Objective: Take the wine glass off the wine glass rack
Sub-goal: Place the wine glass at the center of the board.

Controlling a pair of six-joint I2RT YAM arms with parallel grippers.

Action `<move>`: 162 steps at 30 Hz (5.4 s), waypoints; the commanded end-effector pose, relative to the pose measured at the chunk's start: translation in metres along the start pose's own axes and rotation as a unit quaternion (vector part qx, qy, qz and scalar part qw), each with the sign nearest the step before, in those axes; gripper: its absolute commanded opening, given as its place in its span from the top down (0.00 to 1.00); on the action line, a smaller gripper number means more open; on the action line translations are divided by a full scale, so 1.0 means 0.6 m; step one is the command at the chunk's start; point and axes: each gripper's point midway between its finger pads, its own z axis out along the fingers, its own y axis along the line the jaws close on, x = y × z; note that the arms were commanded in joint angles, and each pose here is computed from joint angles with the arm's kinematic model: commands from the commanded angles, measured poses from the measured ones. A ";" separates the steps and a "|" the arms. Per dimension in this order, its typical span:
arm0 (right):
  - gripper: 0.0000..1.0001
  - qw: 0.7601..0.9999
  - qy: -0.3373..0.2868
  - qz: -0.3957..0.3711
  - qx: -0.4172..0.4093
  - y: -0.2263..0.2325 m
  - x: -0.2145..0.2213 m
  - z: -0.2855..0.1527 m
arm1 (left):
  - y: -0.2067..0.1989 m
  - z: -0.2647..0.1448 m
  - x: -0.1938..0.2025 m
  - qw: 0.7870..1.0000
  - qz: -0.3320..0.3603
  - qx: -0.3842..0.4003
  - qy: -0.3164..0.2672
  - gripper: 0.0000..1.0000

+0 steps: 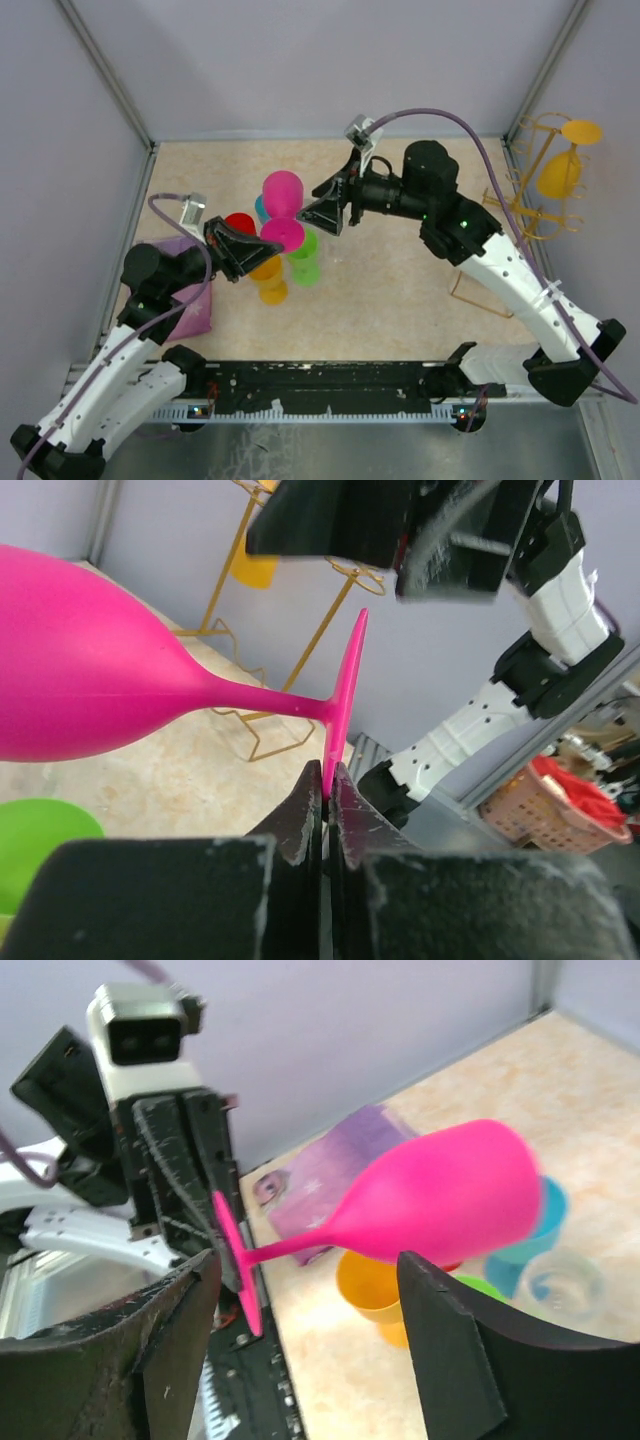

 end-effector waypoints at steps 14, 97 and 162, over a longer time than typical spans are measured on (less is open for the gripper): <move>0.14 0.993 -0.082 0.076 0.049 -0.065 -0.069 -0.065 | -0.088 -0.090 0.110 0.916 0.318 0.238 0.052 1.00; 1.00 0.946 0.206 -0.249 0.005 0.046 0.385 0.071 | 0.102 -0.167 -0.108 0.919 0.114 -0.326 -0.190 0.01; 0.01 0.685 -0.100 0.073 0.718 -0.405 -0.115 -0.571 | 0.095 -0.145 -0.092 0.935 0.110 -0.302 -0.151 0.00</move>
